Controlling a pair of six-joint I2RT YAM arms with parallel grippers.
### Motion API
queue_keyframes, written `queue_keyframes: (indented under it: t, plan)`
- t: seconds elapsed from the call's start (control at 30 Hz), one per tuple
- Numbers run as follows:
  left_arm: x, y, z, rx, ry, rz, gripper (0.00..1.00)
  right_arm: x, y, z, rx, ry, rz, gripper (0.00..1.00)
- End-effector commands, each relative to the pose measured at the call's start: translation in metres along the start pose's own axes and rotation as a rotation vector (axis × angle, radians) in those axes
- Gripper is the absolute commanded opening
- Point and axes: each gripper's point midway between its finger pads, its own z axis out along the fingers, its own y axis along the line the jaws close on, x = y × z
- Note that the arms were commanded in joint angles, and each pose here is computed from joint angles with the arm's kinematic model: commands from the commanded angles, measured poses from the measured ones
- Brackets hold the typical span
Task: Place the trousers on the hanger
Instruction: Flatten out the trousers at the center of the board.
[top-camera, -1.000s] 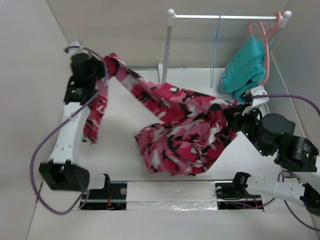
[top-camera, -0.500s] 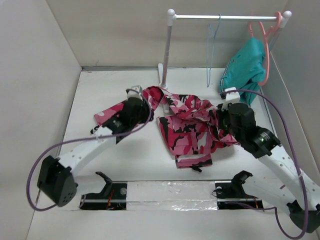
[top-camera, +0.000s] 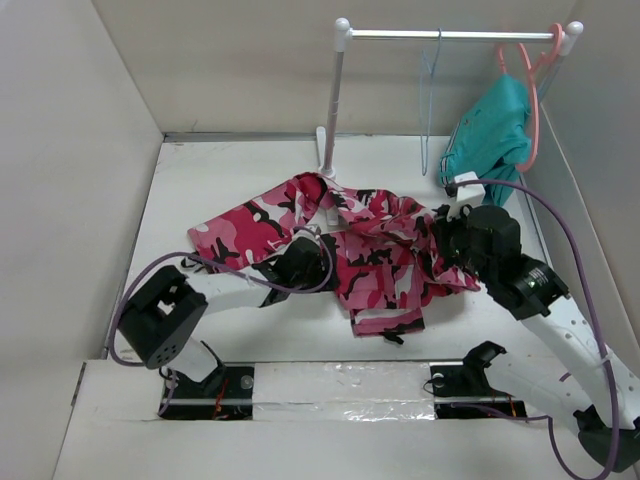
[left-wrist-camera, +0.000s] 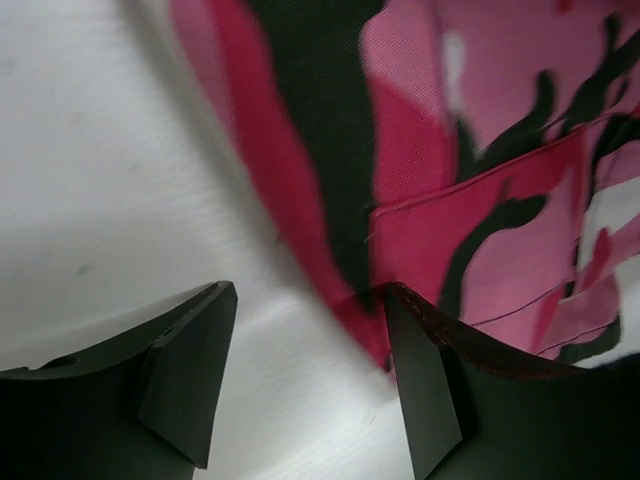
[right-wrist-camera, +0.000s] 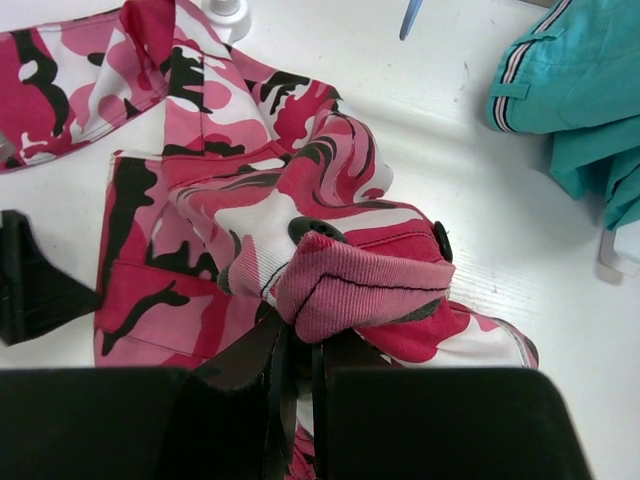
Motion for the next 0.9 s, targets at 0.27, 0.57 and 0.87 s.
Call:
queue_keyframes:
  t: [0.27, 0.57, 0.87]
  plan:
    - [-0.073, -0.009, 0.003, 0.022, -0.204, -0.095, 0.0, -0.047, 0.004, -0.018, -0.048, -0.156, 0.028, 0.0]
    - [-0.185, 0.039, -0.265, -0.27, -0.649, -0.065, 0.0, -0.056, 0.013, -0.049, -0.143, -0.197, 0.041, 0.0]
    - [-0.2, 0.035, -0.317, -0.327, -0.667, 0.003, 0.0, -0.013, -0.001, -0.045, -0.05, -0.109, 0.103, 0.0]
